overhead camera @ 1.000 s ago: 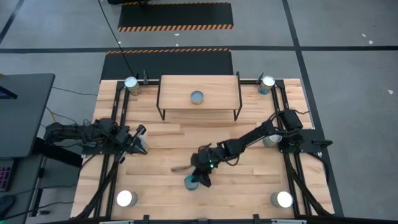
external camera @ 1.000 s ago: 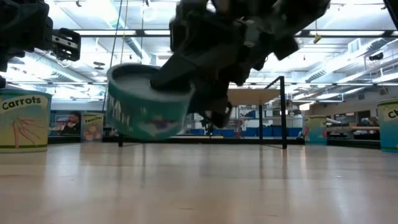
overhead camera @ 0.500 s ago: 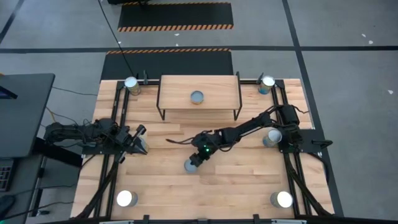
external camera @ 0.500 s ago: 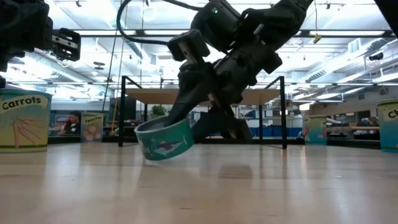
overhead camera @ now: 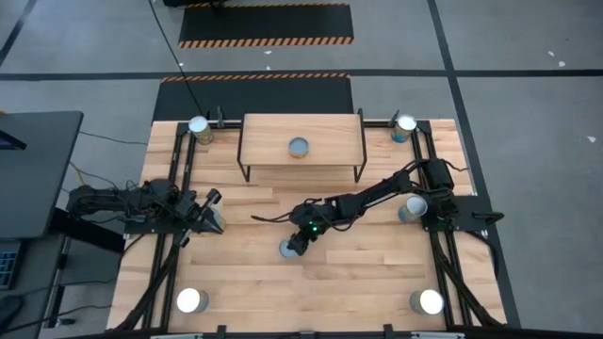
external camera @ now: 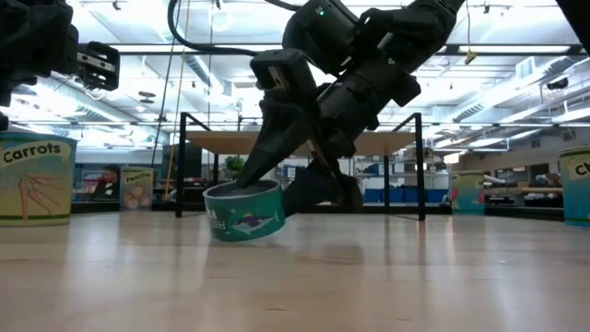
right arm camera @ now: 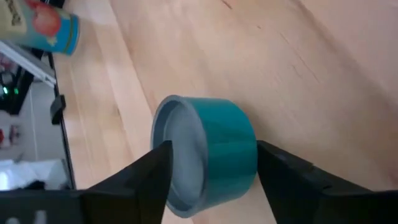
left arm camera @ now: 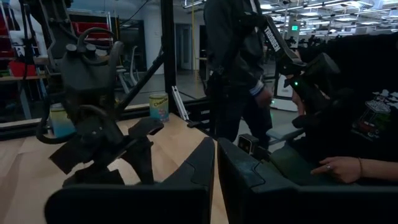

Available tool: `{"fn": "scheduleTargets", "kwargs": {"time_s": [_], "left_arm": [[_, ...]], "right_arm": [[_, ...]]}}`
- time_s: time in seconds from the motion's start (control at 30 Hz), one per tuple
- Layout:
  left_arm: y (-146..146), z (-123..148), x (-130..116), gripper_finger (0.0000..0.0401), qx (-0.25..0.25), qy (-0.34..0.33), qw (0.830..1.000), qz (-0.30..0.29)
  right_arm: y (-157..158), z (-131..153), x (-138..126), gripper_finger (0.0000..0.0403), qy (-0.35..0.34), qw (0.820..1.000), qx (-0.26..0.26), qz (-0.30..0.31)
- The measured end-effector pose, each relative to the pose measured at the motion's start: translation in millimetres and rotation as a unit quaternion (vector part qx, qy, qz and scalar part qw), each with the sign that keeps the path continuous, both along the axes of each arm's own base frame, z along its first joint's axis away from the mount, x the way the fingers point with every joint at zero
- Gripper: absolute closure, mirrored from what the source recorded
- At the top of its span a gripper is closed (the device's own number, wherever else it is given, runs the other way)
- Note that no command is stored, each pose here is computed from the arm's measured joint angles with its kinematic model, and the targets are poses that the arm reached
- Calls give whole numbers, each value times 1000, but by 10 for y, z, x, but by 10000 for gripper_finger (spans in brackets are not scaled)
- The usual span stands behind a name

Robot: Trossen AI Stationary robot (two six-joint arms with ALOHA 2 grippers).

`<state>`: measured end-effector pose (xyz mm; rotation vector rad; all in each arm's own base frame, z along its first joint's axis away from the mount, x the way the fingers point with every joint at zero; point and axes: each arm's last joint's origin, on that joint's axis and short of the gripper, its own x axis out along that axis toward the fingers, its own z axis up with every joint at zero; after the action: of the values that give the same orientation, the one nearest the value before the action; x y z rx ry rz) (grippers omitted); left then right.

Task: Pick and place cans onto a shelf
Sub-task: Put the small green tuna can on the shelf aligned with the other small yellow canned mushrooms

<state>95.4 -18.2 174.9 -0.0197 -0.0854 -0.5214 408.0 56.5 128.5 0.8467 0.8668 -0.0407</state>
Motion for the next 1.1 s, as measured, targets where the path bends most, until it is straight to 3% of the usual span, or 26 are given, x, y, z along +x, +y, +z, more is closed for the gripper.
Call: {"fn": "scheduleTargets", "kwargs": {"time_s": [0.17, 0.37, 0.6, 0.83, 1.1], "left_arm": [[0, -1, 0, 374, 0, 0, 1000, 0], [0, -1, 0, 374, 0, 0, 1000, 0], [0, 0, 0, 374, 0, 0, 1000, 0], [0, 0, 0, 374, 0, 0, 1000, 0], [0, 0, 0, 374, 0, 0, 1000, 0]], "right_arm": [[5, 14, -14, 126, -9, 999, -25, 43], [48, 164, -114, 121, 0, 993, -103, 53], [502, 550, -335, 121, -37, 980, -189, 57], [872, 825, -589, 121, -77, 953, -285, 64], [1212, 887, -680, 121, -147, 920, -319, 172]]}}
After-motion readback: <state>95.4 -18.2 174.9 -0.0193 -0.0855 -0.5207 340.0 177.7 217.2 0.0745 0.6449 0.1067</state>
